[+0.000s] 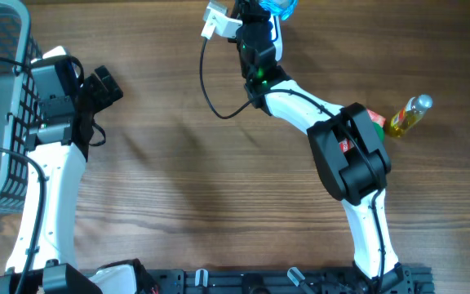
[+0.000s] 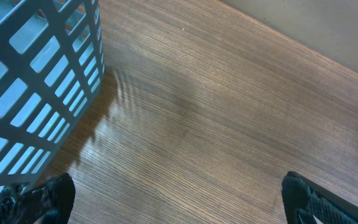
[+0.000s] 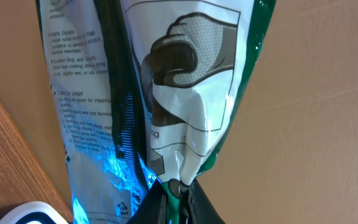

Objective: Scan the item barcode
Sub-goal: 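Lift the glove package up to the scanner window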

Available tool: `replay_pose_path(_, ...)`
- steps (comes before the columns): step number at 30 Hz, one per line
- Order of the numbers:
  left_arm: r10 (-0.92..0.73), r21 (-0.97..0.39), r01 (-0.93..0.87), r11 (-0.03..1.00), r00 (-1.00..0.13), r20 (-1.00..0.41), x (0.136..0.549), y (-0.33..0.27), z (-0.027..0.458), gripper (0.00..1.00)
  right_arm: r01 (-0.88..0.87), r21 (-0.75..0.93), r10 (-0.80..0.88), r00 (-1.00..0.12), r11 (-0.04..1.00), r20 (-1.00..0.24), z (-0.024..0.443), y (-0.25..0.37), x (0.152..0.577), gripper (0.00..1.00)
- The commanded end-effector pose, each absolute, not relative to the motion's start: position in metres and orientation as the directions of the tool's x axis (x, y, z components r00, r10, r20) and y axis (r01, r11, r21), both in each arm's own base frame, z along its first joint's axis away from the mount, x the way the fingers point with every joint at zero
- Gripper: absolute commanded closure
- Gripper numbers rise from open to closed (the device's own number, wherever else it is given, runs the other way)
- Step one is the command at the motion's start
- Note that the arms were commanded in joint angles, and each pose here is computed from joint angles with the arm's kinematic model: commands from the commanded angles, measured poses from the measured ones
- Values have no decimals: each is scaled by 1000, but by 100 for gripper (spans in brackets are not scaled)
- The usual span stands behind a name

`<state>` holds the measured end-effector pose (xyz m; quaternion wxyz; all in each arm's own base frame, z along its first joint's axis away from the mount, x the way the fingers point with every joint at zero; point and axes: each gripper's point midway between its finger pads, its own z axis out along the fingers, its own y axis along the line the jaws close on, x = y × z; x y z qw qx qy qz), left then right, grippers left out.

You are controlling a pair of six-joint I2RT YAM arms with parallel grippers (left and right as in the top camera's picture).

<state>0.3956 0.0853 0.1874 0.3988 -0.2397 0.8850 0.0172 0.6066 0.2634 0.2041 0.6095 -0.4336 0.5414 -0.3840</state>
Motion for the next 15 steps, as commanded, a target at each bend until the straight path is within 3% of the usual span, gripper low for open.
replay_pose_path(1,-401,-158,-436,886,-552,-731,397,88,196,0,-27,-939,-932,120,342,-343,179,254,619,96)
replay_pose_path(7,-401,-158,-436,886,-552,-731,397,88,196,0,-46,-930,-916,162,365,-368,175,263,618,96)
replay_pose_path(12,-401,-158,-435,886,-553,-730,397,87,196,0,-136,-938,-933,130,320,-337,149,266,615,96)
replay_pose_path(15,-401,-158,-436,886,-552,-731,397,88,196,0,-137,-929,-927,113,343,-358,148,268,613,96)
